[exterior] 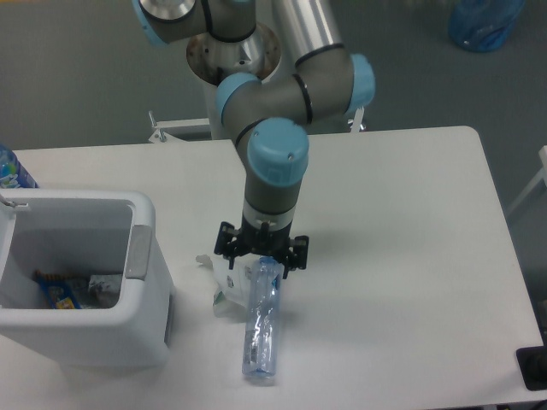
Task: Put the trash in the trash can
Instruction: 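Lower the gripper onto the crumpled white paper and close on it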
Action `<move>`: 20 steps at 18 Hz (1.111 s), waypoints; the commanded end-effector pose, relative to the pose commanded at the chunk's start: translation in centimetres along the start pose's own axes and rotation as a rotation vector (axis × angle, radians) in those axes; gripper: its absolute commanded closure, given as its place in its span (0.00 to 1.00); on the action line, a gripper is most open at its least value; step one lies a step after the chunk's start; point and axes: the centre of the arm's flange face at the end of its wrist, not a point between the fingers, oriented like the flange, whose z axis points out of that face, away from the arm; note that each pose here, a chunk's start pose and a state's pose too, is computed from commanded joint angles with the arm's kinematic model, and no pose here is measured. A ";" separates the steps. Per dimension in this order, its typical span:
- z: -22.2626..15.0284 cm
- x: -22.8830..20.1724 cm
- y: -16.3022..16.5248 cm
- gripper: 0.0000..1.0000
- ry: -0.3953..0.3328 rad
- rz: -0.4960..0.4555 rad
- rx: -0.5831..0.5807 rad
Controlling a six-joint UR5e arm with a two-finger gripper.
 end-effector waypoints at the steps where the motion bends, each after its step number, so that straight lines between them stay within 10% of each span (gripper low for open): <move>1: 0.2 0.3 -0.2 0.00 0.001 0.006 0.003; 20: 4.0 2.9 -0.4 0.09 0.015 0.033 -0.033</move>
